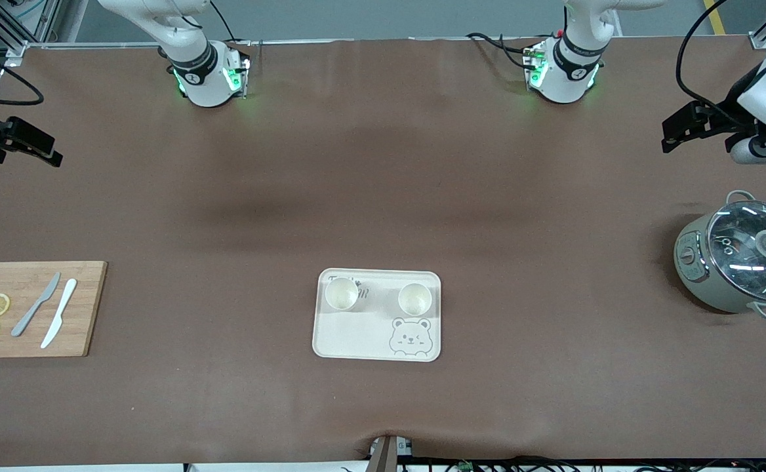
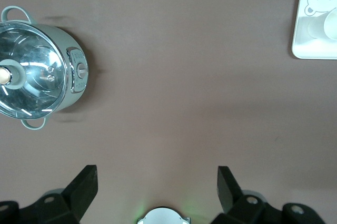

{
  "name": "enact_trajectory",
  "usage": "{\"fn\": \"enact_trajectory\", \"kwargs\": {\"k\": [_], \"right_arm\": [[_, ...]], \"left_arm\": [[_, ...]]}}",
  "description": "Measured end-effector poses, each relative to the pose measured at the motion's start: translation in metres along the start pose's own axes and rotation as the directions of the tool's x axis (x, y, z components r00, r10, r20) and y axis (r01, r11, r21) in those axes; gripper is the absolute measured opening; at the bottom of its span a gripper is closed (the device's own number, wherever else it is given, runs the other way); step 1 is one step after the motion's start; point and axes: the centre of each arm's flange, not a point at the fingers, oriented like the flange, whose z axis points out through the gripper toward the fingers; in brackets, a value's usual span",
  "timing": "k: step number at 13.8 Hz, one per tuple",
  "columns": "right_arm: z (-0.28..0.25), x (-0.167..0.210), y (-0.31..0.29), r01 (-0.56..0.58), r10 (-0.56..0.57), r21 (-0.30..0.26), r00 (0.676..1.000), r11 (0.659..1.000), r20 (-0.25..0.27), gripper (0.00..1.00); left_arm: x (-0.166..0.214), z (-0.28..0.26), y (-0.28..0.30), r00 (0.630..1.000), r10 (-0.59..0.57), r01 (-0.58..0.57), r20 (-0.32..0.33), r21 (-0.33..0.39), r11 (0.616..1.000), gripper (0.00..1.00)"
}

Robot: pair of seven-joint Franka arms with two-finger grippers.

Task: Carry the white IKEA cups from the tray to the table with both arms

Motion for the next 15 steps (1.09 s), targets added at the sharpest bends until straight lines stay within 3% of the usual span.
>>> {"fn": "enact_trajectory", "kwargs": {"k": [8,15], "right_arm": [[0.0,0.0,0.001,-0.002,0.002,0.0,1.0,1.0,0.0,1.0],[0.002,0.001,0.006,-0.011,0.011,0.0,1.0,1.0,0.005,1.0]], "left_arm": [[0.01,0.012,0.005,1.0,0.008,-0.008,0.017,0.0,1.0,1.0],[0.041,0.052,0.066,0.997,0.06,-0.06,0.049,0.003,0.998,1.0]]}}
